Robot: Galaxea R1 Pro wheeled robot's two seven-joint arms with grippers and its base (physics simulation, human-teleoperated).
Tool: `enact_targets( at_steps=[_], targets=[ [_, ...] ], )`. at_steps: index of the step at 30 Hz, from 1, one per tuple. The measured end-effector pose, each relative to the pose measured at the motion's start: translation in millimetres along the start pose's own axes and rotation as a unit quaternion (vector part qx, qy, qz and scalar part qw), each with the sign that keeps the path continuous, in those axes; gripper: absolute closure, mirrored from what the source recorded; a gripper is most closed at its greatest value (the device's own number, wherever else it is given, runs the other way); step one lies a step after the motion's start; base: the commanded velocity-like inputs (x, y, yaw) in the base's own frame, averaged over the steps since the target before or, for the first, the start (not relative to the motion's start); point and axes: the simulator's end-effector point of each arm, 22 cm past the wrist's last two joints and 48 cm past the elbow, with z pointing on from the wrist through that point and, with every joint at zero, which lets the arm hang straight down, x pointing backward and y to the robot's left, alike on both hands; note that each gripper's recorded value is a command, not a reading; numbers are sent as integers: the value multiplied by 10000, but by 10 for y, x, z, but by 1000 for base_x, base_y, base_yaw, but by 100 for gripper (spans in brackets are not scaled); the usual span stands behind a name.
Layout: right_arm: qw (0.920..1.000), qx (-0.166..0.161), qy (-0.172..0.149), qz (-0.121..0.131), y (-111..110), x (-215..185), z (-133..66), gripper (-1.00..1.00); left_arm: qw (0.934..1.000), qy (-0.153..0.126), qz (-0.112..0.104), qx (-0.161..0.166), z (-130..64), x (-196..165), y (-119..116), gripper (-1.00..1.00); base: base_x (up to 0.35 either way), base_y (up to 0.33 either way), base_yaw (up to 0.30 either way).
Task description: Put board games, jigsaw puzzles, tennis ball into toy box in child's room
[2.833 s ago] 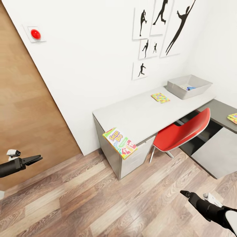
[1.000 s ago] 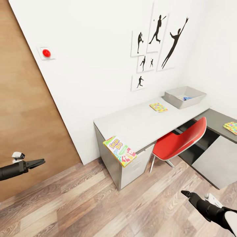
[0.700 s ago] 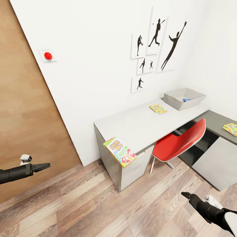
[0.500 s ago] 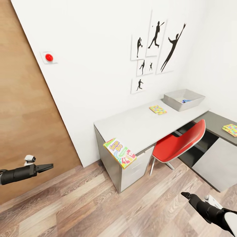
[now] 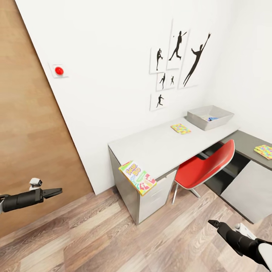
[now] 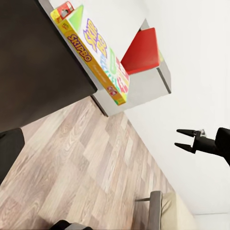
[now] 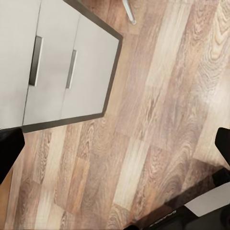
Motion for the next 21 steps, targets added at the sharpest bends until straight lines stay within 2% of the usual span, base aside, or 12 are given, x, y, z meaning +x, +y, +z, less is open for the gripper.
enact_targets(
  at_steps=[15, 18, 21],
  targets=[
    [9999, -117, -81, -6, 76, -55, -70, -100, 9999, -63, 102, 36, -35, -68, -107, -100, 0, 0, 0],
    [9998, -192, -97, -7, 113, -65, -83, -100, 9999, -74, 120, 46, -43, -81, -130, -100, 0, 0, 0],
    [9991, -399, -110, -5, 206, -72, -98, -100, 9998, -84, 141, 57, -50, -93, -153, -100, 0, 0, 0]
  ],
)
